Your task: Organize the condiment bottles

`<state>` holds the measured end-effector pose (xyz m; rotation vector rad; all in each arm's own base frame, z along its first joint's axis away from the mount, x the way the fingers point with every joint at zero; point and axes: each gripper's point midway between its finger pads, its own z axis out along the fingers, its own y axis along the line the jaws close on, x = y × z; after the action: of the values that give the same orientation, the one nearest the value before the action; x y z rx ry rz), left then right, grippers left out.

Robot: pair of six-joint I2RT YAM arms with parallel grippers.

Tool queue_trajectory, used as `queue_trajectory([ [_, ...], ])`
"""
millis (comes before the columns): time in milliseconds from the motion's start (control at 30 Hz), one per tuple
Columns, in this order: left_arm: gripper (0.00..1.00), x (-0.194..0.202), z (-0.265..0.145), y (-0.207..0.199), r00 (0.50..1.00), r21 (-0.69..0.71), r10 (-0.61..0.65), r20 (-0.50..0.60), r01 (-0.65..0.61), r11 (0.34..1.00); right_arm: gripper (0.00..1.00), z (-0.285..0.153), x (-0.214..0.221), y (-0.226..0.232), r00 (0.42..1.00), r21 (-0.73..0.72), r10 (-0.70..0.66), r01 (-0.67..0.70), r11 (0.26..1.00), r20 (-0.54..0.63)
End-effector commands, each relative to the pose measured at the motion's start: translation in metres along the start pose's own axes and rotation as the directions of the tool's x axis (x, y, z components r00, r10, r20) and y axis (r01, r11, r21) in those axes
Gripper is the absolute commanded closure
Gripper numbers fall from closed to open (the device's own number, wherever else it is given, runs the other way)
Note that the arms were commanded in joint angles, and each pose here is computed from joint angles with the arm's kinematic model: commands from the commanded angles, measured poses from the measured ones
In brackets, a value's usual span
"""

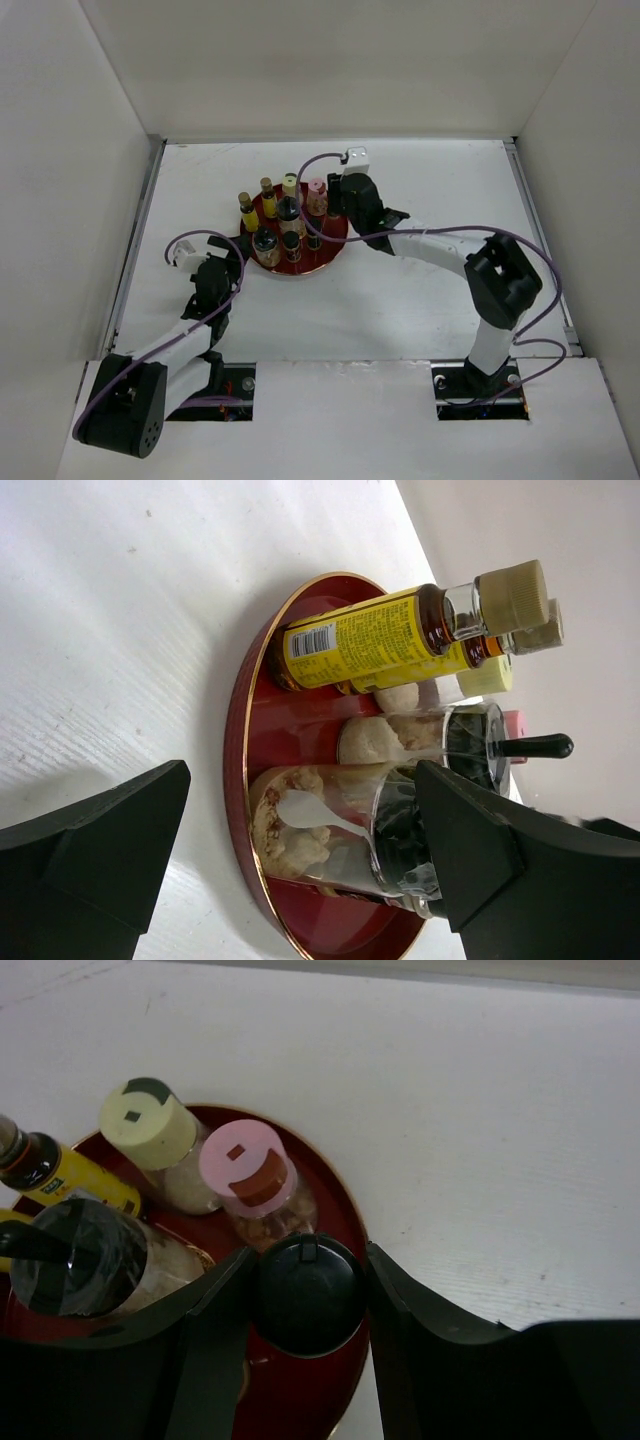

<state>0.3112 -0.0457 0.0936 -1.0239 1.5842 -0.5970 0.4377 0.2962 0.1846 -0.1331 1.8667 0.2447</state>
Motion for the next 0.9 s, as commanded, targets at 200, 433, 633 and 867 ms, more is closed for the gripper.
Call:
queue_trajectory([
  [200,0.00,-0.007,0.000,-0.006,1.000,0.015,0.000,0.022,0.000,1.000,0.65,0.025,0.009,0.021,1.000,0.004,-0.010,0.010,1.000,-0.001],
  [433,0.00,-0.003,0.002,-0.004,1.000,0.003,0.004,0.009,-0.004,1.000,0.64,0.029,0.031,0.017,0.999,0.020,-0.020,0.021,1.000,-0.039],
  [633,0.00,-0.003,0.002,-0.005,1.000,0.006,0.007,0.005,-0.008,1.000,0.37,0.025,0.035,0.021,0.999,0.001,-0.003,0.003,1.000,-0.044],
  [867,0.00,-0.007,0.003,-0.010,1.000,0.015,0.015,0.013,-0.015,1.000,0.18,-0.001,-0.005,0.035,0.998,-0.066,0.043,-0.041,0.997,0.038],
])
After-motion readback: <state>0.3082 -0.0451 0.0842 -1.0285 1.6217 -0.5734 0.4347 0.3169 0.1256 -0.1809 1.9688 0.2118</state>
